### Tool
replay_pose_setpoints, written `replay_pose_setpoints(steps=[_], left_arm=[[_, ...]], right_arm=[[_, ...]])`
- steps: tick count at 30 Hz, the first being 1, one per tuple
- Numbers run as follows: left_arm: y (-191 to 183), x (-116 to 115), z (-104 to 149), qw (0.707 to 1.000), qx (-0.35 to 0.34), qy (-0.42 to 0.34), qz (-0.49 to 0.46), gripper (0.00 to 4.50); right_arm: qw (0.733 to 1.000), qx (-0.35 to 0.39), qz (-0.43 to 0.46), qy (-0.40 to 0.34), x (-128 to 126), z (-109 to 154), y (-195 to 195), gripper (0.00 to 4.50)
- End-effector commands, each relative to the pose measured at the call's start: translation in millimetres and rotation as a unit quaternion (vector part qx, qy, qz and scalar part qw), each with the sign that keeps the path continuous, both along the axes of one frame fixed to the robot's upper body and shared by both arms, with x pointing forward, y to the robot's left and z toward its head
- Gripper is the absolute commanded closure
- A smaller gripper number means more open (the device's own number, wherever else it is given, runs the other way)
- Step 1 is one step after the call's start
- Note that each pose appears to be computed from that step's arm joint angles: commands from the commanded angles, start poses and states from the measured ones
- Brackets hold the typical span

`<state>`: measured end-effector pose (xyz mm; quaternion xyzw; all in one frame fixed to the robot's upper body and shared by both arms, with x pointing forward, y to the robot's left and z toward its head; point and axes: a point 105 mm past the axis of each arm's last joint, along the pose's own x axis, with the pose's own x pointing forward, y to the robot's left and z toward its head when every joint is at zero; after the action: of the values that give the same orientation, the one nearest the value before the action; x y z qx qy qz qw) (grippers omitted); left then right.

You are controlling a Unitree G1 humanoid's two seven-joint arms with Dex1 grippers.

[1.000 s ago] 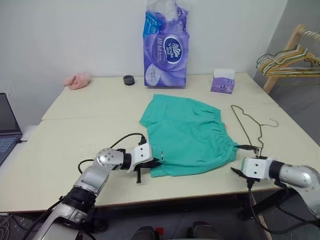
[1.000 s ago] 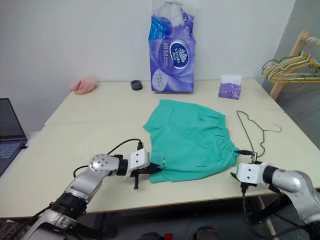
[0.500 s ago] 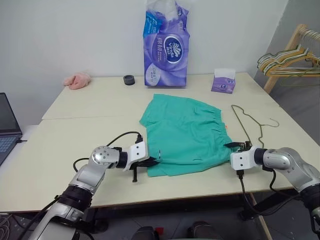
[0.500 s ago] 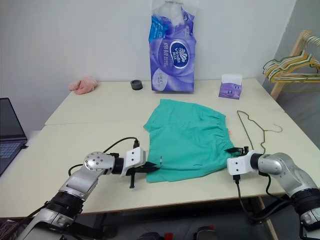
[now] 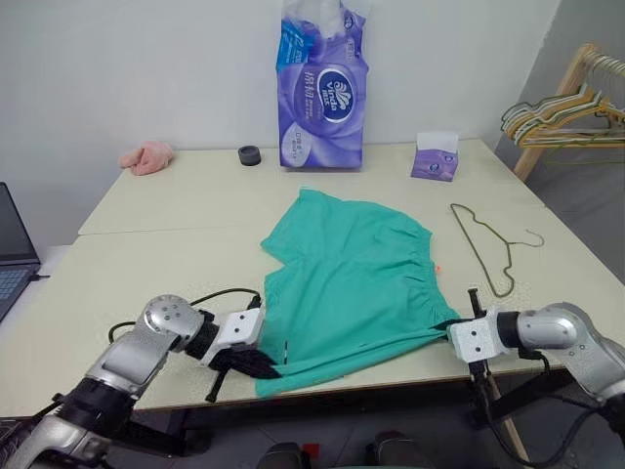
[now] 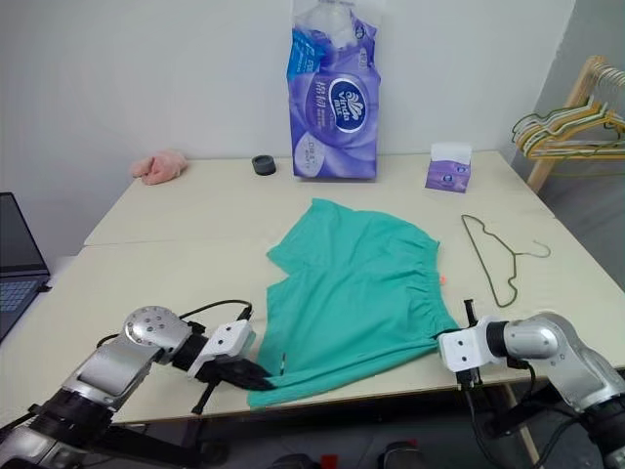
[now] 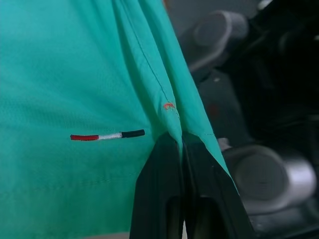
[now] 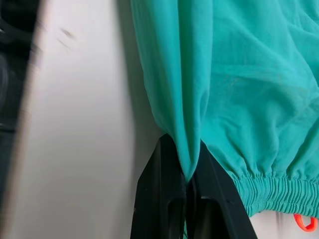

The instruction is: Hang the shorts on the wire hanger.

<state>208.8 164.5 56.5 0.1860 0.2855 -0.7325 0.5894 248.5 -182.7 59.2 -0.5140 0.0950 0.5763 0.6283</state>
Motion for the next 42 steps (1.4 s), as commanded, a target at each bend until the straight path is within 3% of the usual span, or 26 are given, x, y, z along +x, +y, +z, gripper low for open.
replay_pose_setpoints(steps=[1, 7, 12, 15, 16, 22, 26, 27, 30, 32, 34, 37, 42], left_arm=[[2.6, -27.6, 12.1, 0.998, 0.008, 0.048, -0.042, 4.5], [1.0, -44.4, 12.9, 0.996, 0.008, 0.077, -0.05, 4.5], [-5.4, -47.3, 7.5, 0.996, 0.003, 0.083, -0.038, 4.5], [-8.4, -41.9, 4.8, 0.997, -0.002, 0.074, -0.014, 4.5], [-8.2, -40.3, 3.5, 0.997, 0.0, 0.073, -0.008, 4.05], [-15.7, -35.8, 10.5, 0.996, -0.022, 0.085, 0.017, 2.36], [-31.7, -15.1, 21.9, 0.99, -0.083, 0.071, 0.084, 1.13], [-36.0, -9.4, 24.4, 0.988, -0.097, 0.066, 0.102, 0.82], [-48.9, 11.6, 35.3, 0.976, -0.145, 0.035, 0.157, 0.08], [-56.0, 23.0, 44.2, 0.967, -0.174, 0.016, 0.185, 0.08], [-66.1, 46.7, 55.2, 0.954, -0.191, -0.056, 0.225, 0.08], [-79.2, 78.1, 75.9, 0.93, -0.211, -0.138, 0.266, 0.08], [-90.8, 93.5, 87.4, 0.926, -0.202, -0.184, 0.259, 0.08]], right_arm=[[1.0, -0.012, 0.005, 0.024, -14.8, 15.8, -8.4, 4.46], [0.996, -0.023, 0.009, 0.091, -42.6, 17.4, -10.8, 4.46], [0.996, -0.017, 0.005, 0.087, -40.7, 14.4, -3.0, 4.46], [0.997, -0.024, 0.003, 0.079, -38.1, 15.7, -3.2, 3.85], [0.996, -0.028, 0.004, 0.08, -38.6, 16.5, -4.5, 3.48], [0.995, -0.039, -0.004, 0.089, -42.2, 31.9, -16.9, 1.42], [0.991, 0.054, -0.073, 0.097, -36.2, 60.1, -15.8, 0.02], [0.985, 0.093, -0.105, 0.103, -32.5, 69.2, -17.5, 0.0], [0.956, 0.194, -0.198, 0.098, -16.7, 95.3, -29.6, 0.0], [0.934, 0.245, -0.247, 0.081, -5.6, 106.9, -38.2, 0.0], [0.89, 0.301, -0.34, 0.037, 17.9, 113.2, -61.4, 0.0], [0.817, 0.323, -0.478, -0.013, 50.1, 103.6, -98.9, 0.0], [0.719, 0.315, -0.619, -0.023, 81.1, 76.8, -137.9, 0.0]])
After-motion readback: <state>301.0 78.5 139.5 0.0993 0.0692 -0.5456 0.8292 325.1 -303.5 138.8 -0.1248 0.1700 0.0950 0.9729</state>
